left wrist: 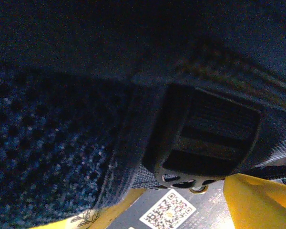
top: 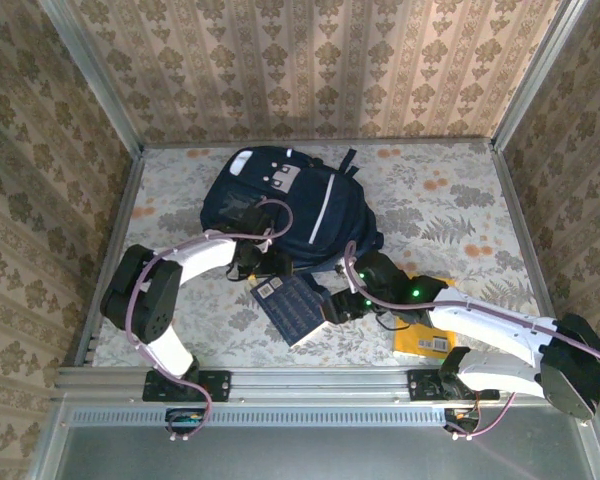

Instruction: Pack the student bag

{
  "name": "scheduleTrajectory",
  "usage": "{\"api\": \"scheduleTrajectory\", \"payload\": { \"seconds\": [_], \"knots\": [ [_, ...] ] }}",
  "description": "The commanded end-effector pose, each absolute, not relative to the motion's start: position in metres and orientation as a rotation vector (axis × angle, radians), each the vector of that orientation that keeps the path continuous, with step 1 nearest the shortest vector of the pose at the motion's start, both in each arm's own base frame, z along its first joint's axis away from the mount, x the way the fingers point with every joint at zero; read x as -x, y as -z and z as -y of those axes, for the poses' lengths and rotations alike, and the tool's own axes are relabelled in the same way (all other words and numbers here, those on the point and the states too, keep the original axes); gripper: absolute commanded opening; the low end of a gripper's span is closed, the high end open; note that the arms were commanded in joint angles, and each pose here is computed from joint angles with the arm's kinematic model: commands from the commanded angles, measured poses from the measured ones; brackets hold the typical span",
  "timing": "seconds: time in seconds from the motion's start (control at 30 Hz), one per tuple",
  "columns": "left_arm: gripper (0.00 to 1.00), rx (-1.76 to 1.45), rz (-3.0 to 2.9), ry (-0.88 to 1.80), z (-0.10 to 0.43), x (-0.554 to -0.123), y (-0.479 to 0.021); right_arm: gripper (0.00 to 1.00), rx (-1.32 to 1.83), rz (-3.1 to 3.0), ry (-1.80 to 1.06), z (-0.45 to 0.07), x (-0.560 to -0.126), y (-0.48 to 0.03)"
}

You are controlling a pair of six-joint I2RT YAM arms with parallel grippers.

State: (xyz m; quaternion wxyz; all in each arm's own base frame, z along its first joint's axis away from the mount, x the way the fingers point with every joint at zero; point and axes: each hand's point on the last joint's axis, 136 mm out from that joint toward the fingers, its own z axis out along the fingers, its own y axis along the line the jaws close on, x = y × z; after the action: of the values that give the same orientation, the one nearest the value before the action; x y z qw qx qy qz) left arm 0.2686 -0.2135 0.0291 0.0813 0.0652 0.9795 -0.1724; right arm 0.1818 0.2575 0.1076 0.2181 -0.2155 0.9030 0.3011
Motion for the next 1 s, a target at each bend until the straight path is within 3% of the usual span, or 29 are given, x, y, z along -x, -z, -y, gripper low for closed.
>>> {"api": "scheduleTrajectory", "payload": {
  "seconds": [0.0,0.27,0.53,0.8,0.97],
  "knots": [
    [0.84,-0.232,-2.988,0.669,0.231,-0.233,-0.027,0.68,0.583,-2.544,-0.827,-0.253,-0.174,-0.098],
    [0.84,-0.33,-3.039,0.701,0.239,-0.194,-0.035,0.67,0.565,-2.64,-0.758,-0.245,-0.17,-0.079],
    [0.84,-0.334,-3.063,0.679,0.229,-0.182,-0.029,0.69,0.484,-2.842,-0.604,-0.217,-0.15,-0.043],
    [0.84,-0.348,-3.053,0.722,0.24,-0.188,-0.028,0.67,0.538,-2.914,-0.833,-0.248,-0.136,-0.031],
    [0.84,-0.359,-3.043,0.76,0.243,-0.187,-0.033,0.64,0.529,-2.946,-0.778,-0.258,-0.155,-0.017]
  ]
}}
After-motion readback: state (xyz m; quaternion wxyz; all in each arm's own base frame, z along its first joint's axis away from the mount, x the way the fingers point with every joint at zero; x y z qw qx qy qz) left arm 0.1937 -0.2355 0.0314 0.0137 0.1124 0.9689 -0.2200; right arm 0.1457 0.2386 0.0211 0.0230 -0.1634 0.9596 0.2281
